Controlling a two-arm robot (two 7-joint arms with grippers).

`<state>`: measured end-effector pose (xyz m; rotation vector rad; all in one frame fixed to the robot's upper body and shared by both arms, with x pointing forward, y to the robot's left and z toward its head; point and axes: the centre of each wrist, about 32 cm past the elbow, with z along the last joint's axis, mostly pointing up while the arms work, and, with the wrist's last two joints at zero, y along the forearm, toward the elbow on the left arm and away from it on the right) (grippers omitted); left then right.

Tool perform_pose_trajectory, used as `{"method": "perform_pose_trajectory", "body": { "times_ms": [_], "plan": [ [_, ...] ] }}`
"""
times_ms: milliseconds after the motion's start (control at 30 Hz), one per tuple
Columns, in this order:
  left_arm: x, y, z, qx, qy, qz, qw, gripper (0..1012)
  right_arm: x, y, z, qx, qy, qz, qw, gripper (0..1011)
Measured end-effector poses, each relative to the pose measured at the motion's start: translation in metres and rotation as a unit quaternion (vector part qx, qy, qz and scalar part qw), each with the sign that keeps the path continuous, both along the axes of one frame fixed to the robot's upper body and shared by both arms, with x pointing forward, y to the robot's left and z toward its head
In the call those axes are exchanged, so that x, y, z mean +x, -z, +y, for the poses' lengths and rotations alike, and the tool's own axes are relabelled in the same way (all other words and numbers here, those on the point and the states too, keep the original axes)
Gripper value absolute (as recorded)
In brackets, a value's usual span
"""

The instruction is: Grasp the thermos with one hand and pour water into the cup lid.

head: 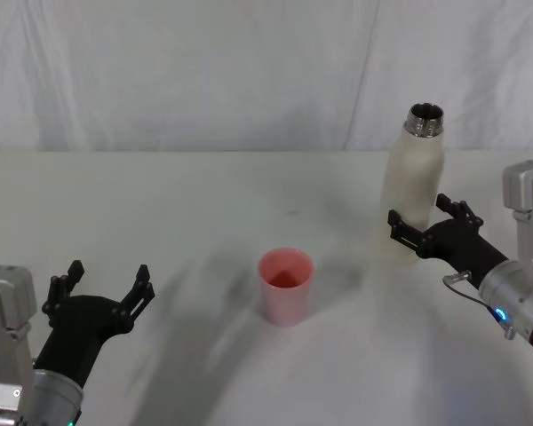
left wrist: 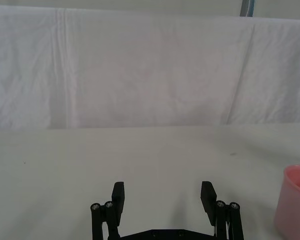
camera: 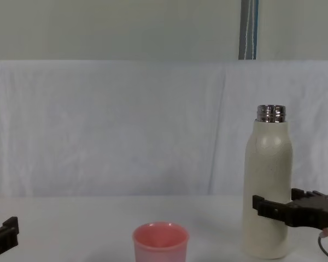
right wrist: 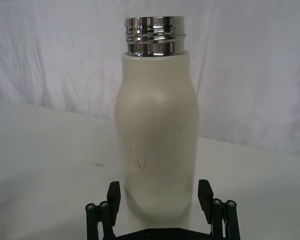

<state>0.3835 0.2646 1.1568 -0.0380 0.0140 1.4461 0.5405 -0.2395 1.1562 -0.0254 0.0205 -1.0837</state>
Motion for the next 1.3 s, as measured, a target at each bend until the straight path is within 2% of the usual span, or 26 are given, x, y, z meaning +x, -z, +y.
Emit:
{"method": "perform_pose_trajectory", "body": {
  "times_ms": [467,833,1033,1300],
  "plan": [
    [0.000,0.000,0.000,0.000,0.000,0.000,1.0000,1001,-0.019,-0.006,-0.008,0.001,0.010,-0.004,0.9999,1001],
    [0.000,0.000,0.000,0.000,0.000,0.000,1.0000,1001,-0.040,-0.008,-0.005,0.012,0.025,-0.022,0.9994,1001],
    [0.000,0.000,0.000,0.000,0.000,0.000,1.0000,1001,-0.050,-0.010,-0.003,0.008,0.036,-0.035,0.9987,1001],
    [0.000,0.000,0.000,0.000,0.000,0.000,1.0000,1001,-0.060,-0.004,0.000,0.010,0.050,-0.044,0.9978,1001]
  ]
}}
